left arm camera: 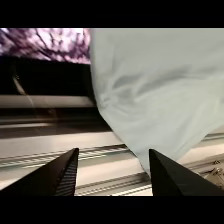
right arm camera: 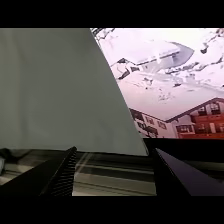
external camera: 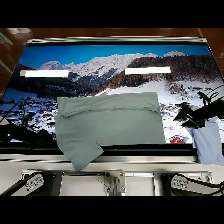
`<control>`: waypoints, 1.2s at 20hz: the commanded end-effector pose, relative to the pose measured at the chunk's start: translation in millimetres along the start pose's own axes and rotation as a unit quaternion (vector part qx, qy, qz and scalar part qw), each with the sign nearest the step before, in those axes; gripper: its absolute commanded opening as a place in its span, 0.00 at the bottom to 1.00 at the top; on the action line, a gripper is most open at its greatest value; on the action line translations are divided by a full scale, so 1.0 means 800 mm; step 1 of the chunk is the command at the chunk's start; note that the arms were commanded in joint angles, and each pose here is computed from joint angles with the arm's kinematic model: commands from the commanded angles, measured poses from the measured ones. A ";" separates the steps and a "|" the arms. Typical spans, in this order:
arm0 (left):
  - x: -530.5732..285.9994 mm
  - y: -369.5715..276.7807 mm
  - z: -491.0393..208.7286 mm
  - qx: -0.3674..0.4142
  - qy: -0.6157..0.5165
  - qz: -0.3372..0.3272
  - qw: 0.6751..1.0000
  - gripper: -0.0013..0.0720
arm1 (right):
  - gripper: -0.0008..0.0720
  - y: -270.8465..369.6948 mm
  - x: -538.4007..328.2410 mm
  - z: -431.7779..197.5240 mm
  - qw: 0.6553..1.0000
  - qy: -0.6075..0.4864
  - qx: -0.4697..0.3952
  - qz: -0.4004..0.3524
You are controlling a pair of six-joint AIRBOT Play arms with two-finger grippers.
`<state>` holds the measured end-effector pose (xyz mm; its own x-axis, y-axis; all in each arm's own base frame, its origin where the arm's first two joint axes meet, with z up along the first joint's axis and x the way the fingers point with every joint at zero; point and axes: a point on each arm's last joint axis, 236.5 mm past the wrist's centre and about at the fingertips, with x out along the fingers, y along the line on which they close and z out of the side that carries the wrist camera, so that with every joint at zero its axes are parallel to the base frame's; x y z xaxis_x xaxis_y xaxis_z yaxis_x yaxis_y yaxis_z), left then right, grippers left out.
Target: Fold the shirts.
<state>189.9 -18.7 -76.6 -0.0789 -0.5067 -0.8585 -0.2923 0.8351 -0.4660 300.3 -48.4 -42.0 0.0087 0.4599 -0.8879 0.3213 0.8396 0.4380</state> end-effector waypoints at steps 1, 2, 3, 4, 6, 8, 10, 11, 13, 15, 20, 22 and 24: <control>0.033 0.001 -0.023 -0.006 0.008 -0.013 1.000 0.74 | 0.82 0.003 0.019 -0.005 1.000 -0.005 0.008 0.017; 0.037 -0.001 -0.024 -0.004 0.009 -0.014 1.000 0.74 | 0.82 0.004 0.023 -0.002 1.000 -0.009 0.005 0.015; 0.042 -0.003 -0.024 -0.003 0.009 -0.016 1.000 0.74 | 0.82 0.005 0.026 0.001 1.000 -0.014 0.002 0.011; 0.046 -0.006 -0.024 -0.003 0.007 -0.018 1.000 0.74 | 0.82 0.007 0.027 0.004 1.000 -0.019 -0.001 0.009; 0.054 -0.009 -0.021 -0.007 -0.003 -0.023 1.000 0.74 | 0.82 0.011 0.028 0.010 1.000 -0.027 0.001 0.012; 0.060 -0.010 -0.018 -0.012 -0.010 -0.025 1.000 0.74 | 0.82 0.011 0.028 0.009 1.000 -0.027 0.004 0.013; 0.066 -0.008 -0.020 -0.020 -0.012 -0.024 0.999 0.74 | 0.82 0.012 0.028 0.008 1.000 -0.024 0.007 0.014; 0.068 -0.006 -0.018 -0.028 -0.017 -0.023 0.999 0.74 | 0.82 0.012 0.028 0.008 1.000 -0.024 0.008 0.014; 0.074 -0.010 -0.015 -0.040 -0.028 -0.034 0.998 0.74 | 0.82 0.012 0.028 0.007 1.000 -0.023 0.012 0.015; 0.080 -0.017 -0.014 -0.056 -0.036 -0.052 0.996 0.73 | 0.82 0.012 0.028 0.008 1.000 -0.024 0.014 0.015; 0.088 -0.020 -0.022 -0.062 -0.030 -0.058 0.996 0.17 | 0.82 0.006 0.028 0.006 1.000 -0.021 0.016 0.004; 0.087 -0.024 -0.021 -0.058 -0.029 -0.063 0.996 0.07 | 0.83 -0.007 0.028 -0.005 1.000 -0.003 0.010 -0.018; 0.085 -0.027 -0.021 -0.049 -0.028 -0.068 0.996 0.07 | 0.83 -0.018 0.030 -0.030 0.999 0.039 -0.009 -0.033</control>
<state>173.9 -71.3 -124.3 0.0179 -0.5831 -0.8122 -0.4003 0.7402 -0.5402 296.1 -38.5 -63.2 0.0072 0.4410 -0.8975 0.3379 0.8436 0.4172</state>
